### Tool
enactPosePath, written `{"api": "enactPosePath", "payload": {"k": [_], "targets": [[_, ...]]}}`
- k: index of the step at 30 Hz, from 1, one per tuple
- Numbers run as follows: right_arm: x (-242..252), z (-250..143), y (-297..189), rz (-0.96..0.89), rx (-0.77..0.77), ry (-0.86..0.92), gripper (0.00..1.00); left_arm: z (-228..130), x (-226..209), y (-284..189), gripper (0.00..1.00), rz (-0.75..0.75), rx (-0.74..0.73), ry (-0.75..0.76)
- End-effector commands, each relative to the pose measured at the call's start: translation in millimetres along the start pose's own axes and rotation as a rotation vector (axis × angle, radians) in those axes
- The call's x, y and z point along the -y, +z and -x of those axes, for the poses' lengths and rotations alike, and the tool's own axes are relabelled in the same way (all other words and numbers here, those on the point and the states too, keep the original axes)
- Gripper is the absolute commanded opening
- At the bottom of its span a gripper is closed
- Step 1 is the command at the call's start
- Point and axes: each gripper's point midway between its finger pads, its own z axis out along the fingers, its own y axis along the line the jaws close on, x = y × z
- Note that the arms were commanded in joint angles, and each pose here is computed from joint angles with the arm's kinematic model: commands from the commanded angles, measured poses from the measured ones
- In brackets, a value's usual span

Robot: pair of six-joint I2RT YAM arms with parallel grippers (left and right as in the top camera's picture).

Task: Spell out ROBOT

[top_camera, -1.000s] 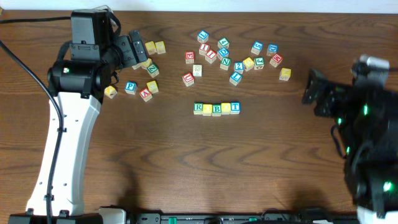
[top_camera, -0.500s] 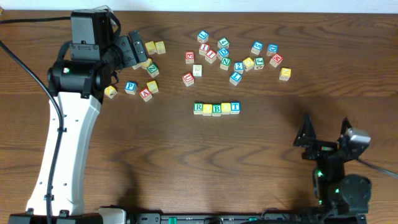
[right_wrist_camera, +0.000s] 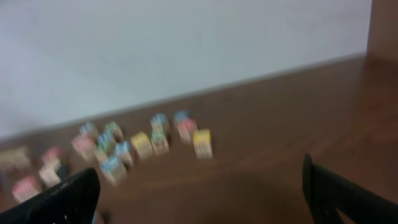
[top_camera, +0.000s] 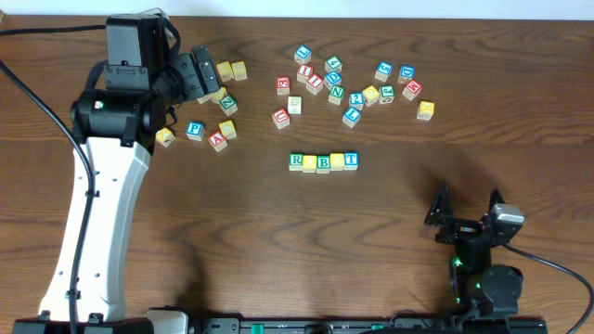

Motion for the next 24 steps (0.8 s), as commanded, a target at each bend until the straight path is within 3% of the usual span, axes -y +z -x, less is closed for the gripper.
{"api": "enactPosePath", "payload": {"k": [1, 24], "targets": [[4.6, -6.4, -0.1, -0.019, -0.020, -0.017, 0.99, 2.5, -1.8, -0.1, 0.98, 0.009, 0.007, 0.001], [2.6, -6.7, 0.0, -0.007, -0.022, -0.017, 0.99, 2.5, -1.8, -0.1, 0.98, 0.009, 0.007, 0.001]]}}
